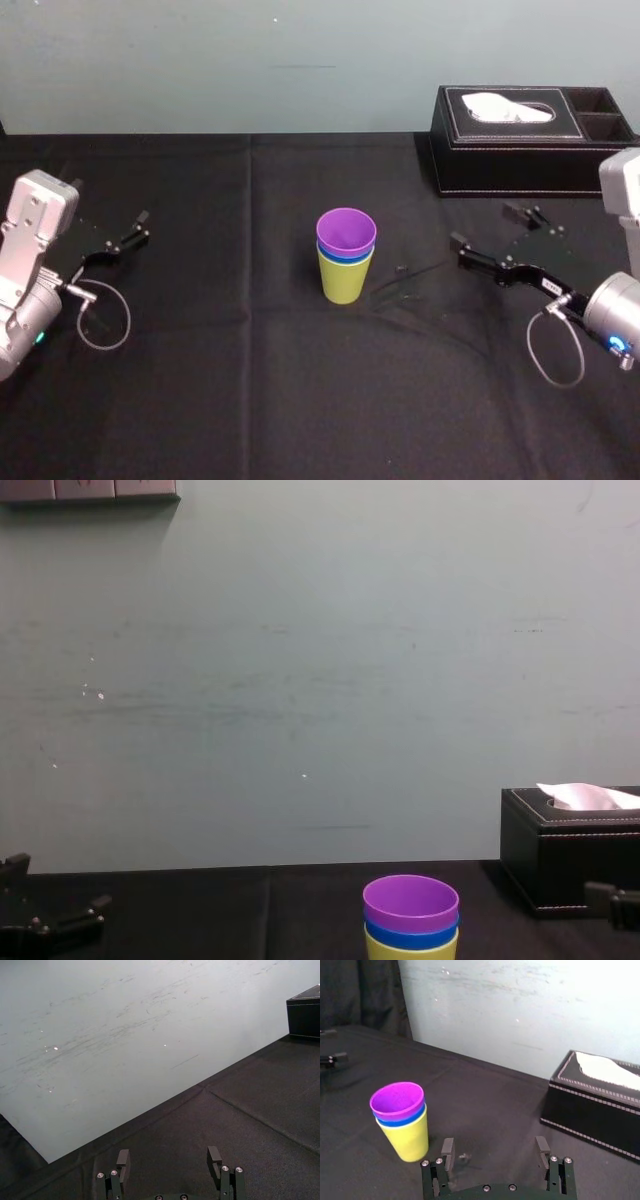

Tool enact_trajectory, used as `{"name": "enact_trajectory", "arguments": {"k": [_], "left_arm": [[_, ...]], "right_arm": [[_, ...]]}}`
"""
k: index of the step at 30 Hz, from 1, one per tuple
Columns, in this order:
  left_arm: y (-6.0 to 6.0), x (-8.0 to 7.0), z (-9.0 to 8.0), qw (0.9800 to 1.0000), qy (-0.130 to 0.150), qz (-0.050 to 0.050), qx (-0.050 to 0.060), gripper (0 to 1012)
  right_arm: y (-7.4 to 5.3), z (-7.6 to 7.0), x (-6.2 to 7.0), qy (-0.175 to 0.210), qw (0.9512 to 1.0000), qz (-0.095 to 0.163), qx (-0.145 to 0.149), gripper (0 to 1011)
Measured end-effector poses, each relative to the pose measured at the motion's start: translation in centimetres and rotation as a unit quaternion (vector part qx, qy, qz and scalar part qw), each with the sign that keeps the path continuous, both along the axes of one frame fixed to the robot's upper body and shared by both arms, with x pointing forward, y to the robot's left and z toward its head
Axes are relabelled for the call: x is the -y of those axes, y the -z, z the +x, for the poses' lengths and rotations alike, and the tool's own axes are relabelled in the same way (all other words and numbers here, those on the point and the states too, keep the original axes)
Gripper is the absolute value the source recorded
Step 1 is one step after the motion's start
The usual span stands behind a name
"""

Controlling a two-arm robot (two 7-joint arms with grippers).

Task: Stack the three plastic cups sequentially using one hand.

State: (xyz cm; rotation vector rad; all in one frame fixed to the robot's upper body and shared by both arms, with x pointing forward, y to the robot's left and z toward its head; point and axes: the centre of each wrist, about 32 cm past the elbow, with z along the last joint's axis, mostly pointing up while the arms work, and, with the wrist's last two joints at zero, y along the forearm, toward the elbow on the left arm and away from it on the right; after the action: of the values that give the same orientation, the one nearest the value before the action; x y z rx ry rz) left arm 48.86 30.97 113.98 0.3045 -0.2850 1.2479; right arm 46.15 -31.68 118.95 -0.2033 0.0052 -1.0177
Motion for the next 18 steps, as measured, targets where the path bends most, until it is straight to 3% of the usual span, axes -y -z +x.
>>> {"name": "enact_trajectory", "arguments": {"k": [6,18], "left_arm": [[0.0,0.0,0.0,1.0,0.0,0.0,0.0,1011],[0.0,0.0,0.0,1.0,0.0,0.0,0.0,1011]], "right_arm": [[1.17,-0.04,0.29,0.011,0.9999,0.0,-0.012,1003],[0.99,-0.02,0.2,0.008,0.9999,-0.001,-0.01,1003]]}}
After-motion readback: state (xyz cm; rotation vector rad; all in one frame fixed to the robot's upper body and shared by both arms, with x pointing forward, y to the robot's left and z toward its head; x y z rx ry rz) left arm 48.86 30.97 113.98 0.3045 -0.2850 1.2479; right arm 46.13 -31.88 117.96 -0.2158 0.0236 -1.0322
